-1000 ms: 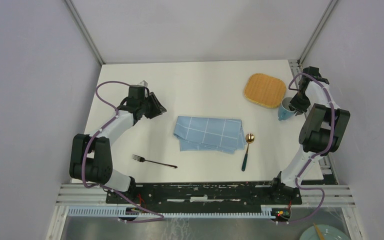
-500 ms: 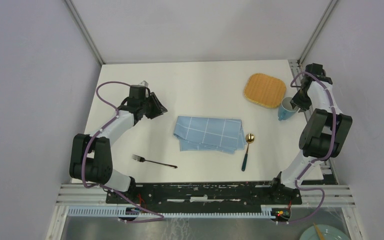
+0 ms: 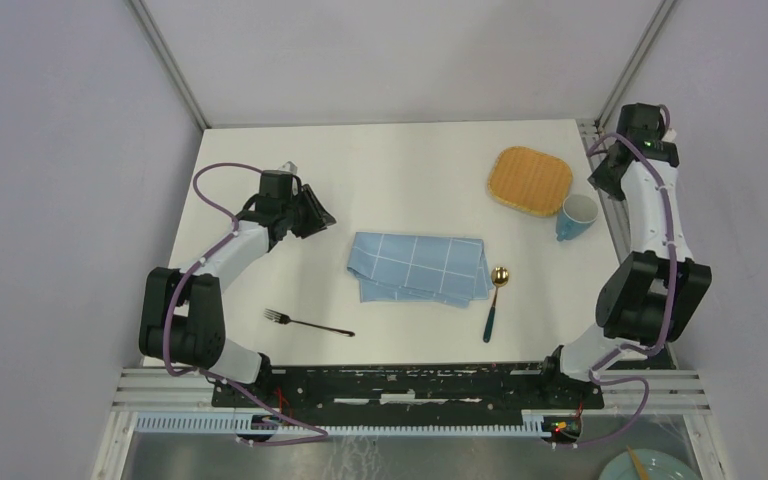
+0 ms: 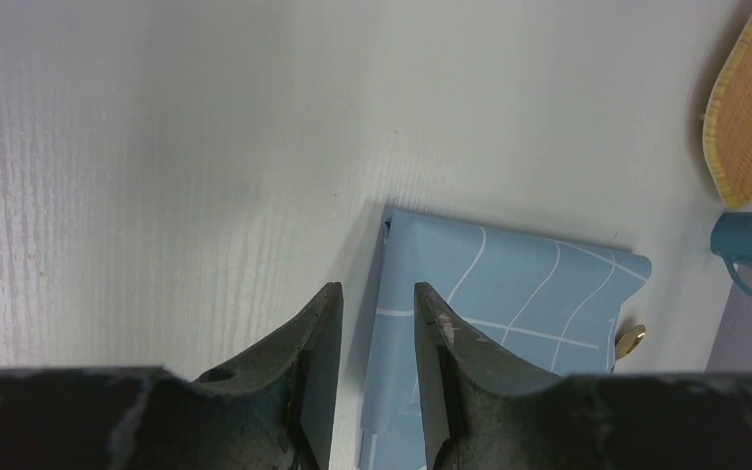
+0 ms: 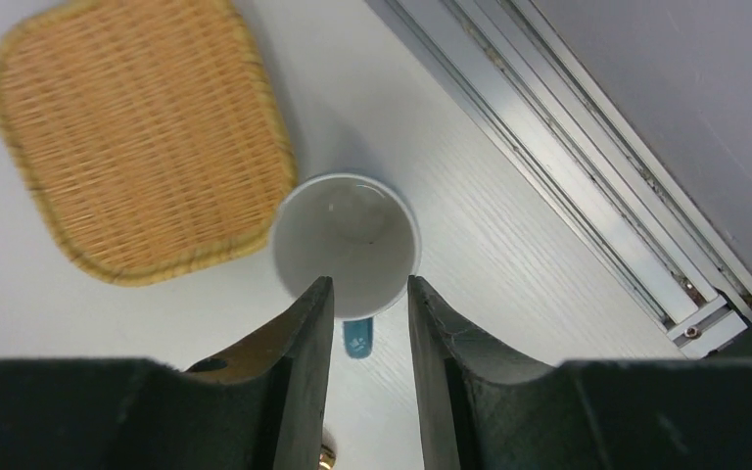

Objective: Set the dinner table for one person
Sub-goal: Place the cup at the center of the board.

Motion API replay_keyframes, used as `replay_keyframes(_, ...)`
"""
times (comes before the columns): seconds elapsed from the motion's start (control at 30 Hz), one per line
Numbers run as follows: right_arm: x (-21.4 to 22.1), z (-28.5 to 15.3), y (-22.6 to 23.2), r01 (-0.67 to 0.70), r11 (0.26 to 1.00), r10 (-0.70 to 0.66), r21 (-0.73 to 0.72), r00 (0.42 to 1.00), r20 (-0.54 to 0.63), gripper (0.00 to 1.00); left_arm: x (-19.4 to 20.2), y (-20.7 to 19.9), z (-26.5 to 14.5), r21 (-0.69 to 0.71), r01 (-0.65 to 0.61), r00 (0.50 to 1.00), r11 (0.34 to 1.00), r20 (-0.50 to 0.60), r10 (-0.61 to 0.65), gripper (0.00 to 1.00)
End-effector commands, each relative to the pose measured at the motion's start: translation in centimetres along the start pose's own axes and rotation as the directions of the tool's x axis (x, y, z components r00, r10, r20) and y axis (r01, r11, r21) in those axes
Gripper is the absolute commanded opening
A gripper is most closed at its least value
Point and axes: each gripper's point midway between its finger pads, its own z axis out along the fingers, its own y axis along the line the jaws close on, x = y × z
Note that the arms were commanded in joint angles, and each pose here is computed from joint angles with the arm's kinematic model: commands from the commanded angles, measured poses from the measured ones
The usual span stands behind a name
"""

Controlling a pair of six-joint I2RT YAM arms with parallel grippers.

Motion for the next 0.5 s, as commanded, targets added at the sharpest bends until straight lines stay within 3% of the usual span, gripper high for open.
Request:
replay_keyframes(0.0,-4.4,-6.5,2.8,0.018,0.995,0.001,-0.095,0.981,0.193,0.40,-1.8,-1.5,-0.7,0.037,0.002,0.997,0.999,0.075,-0.005,0.40)
replay_keyframes(0.23,-2.8,-12.5,9.3,0.150,0.946,-0.079,-0.289,0.967,0.244,0.43,-1.4,-2.0,-1.6,0.039,-0.010,0.998,0.999,0.065,0.007,0.40)
replay_keyframes(0.47,6.6,-13.9,15.8,0.315,0.835,-0.262,-0.452,0.948,0.178,0.44,1.2,-2.6,-3.5,0.051,-0.015,1.000,0.999,0.000,0.015,0.42)
